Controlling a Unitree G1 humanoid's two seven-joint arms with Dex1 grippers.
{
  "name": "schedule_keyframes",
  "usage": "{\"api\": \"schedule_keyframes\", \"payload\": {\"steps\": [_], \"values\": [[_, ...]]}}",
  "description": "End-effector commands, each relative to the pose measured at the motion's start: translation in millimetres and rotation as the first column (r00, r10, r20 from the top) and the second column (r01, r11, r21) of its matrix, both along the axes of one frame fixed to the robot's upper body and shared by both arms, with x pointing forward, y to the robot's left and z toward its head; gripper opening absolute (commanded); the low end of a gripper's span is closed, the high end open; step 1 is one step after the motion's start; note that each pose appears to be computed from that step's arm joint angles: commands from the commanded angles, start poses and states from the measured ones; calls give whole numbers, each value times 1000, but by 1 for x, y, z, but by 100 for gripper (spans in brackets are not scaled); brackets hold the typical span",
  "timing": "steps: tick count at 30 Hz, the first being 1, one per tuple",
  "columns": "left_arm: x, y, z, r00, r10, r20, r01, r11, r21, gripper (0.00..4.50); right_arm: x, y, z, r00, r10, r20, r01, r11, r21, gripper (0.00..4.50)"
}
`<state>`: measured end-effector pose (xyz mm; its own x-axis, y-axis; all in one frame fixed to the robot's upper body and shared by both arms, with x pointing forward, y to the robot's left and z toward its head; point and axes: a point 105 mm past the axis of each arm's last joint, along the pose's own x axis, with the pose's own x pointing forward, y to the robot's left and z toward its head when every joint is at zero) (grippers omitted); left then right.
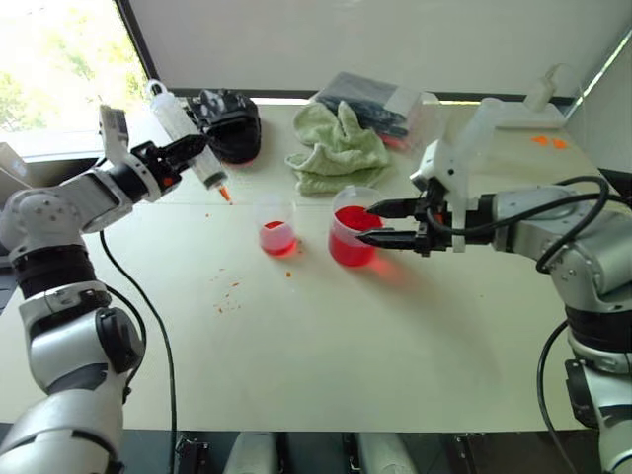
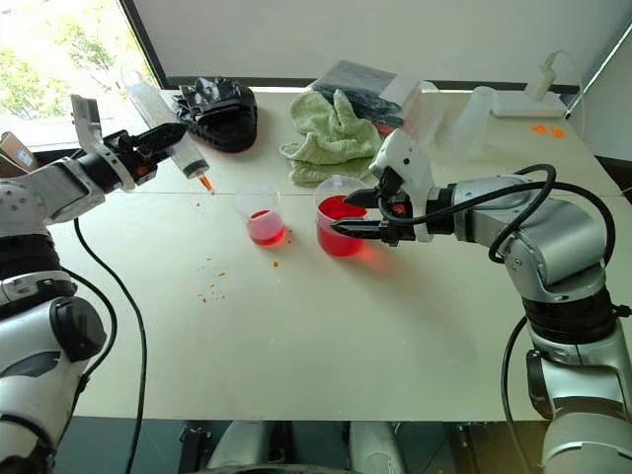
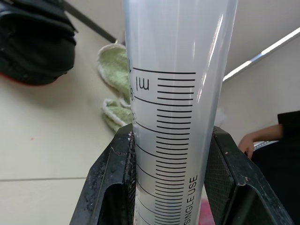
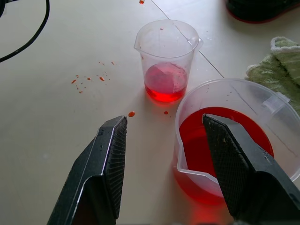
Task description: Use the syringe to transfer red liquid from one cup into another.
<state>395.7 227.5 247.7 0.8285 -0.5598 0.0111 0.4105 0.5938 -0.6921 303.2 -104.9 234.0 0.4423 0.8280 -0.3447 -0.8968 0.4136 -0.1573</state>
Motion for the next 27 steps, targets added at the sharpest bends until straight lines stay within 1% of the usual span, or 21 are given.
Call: {"api": "schedule_keyframes", "payload": {"steps": [1, 6, 8, 10, 14, 18, 23, 27], "values": [[-7, 5, 2, 999, -22, -26, 24, 999, 41, 139, -5, 1, 11, 999, 3, 53, -4, 1000, 20, 263], [-4, 4, -31, 981, -5, -195, 29, 992, 125, 139, -4, -2, 9, 998, -25, 58, 24, 1000, 19, 263], [-5, 0, -49, 960, -12, -281, 59, 985, 161, 139, -4, -3, 8, 997, -36, 63, 35, 999, 18, 263], [-8, -6, -64, 943, -23, -331, 92, 977, 194, 139, -5, -4, 8, 997, -42, 69, 41, 999, 13, 263], [-10, -17, -86, 908, -44, -416, 149, 963, 223, 139, -12, -5, 8, 996, -32, 77, 34, 999, -16, 263], [-7, -21, -99, 897, -28, -442, 155, 954, 256, 139, -22, -4, 4, 997, -5, 71, 8, 998, -55, 263], [-5, -13, -117, 876, 35, -482, 139, 937, 320, 139, -31, -6, 4, 998, 11, 58, -7, 997, -75, 263], [-8, -12, -122, 866, 31, -499, 158, 930, 332, 139, -38, -6, 4, 997, 41, 59, -35, 995, -91, 263]]}}
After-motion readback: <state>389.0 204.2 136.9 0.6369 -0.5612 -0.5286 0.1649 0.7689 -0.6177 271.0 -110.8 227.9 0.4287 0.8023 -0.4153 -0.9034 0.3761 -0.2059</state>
